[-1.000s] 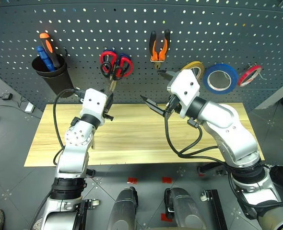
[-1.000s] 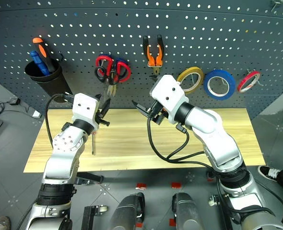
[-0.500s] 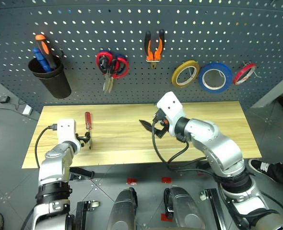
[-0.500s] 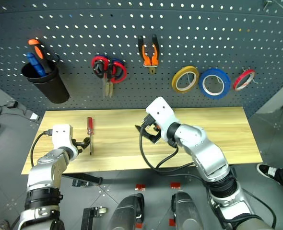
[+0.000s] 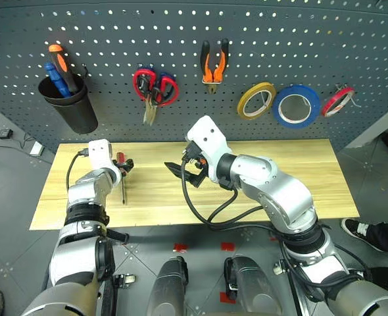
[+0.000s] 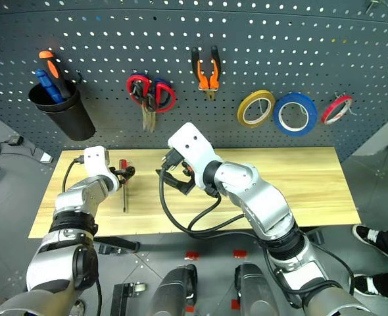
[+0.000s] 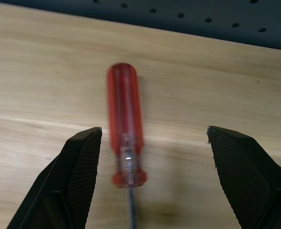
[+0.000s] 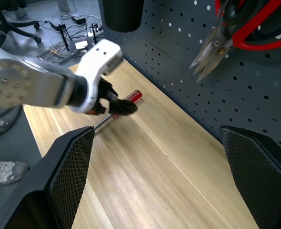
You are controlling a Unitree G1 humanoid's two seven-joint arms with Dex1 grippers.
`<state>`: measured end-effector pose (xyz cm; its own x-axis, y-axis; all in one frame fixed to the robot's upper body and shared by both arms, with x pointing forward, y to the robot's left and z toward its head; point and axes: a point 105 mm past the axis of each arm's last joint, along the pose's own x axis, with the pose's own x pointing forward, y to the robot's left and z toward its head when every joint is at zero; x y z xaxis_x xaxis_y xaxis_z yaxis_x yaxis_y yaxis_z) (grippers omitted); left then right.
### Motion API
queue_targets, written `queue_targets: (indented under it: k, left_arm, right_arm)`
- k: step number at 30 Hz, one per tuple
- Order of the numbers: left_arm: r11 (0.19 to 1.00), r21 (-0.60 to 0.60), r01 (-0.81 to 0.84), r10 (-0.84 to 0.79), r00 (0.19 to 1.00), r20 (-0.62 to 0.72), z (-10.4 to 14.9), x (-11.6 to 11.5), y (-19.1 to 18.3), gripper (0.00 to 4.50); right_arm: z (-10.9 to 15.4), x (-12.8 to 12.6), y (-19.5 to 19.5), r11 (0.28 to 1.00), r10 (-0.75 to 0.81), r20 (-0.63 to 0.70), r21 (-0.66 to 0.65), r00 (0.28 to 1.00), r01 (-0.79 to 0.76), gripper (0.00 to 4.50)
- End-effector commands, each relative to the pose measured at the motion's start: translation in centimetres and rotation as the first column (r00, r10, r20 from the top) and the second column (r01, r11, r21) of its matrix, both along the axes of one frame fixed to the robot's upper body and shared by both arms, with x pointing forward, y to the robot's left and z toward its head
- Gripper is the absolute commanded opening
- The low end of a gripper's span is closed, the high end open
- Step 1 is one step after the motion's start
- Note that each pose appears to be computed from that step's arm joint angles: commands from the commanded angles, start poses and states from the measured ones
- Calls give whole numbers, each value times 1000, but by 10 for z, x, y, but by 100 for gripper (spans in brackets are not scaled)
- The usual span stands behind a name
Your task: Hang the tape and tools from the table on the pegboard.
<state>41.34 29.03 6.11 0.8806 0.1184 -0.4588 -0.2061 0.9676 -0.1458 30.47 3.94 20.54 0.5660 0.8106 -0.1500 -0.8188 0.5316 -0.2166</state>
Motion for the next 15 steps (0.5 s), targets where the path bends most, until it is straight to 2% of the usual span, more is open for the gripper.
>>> queue_targets:
  k: [1,8,11,15]
  left_arm:
    - [997,-36,-67,66,997,-30,-4,-2,9,372]
    - [988,-85,-128,124,991,-58,-7,-2,13,372]
    - [990,-75,-122,116,990,-78,-11,-3,12,315]
    - [994,-48,-94,90,993,-79,-13,-5,14,197]
  right_arm:
    - [12,-6,1,999,30,12,23,999,-30,450]
    - [16,-1,-5,1000,-3,6,8,1000,3,450]
    - [16,-1,-7,1000,-8,-1,4,1000,8,450]
    - [13,-1,-10,1000,-6,-15,-10,1000,6,450]
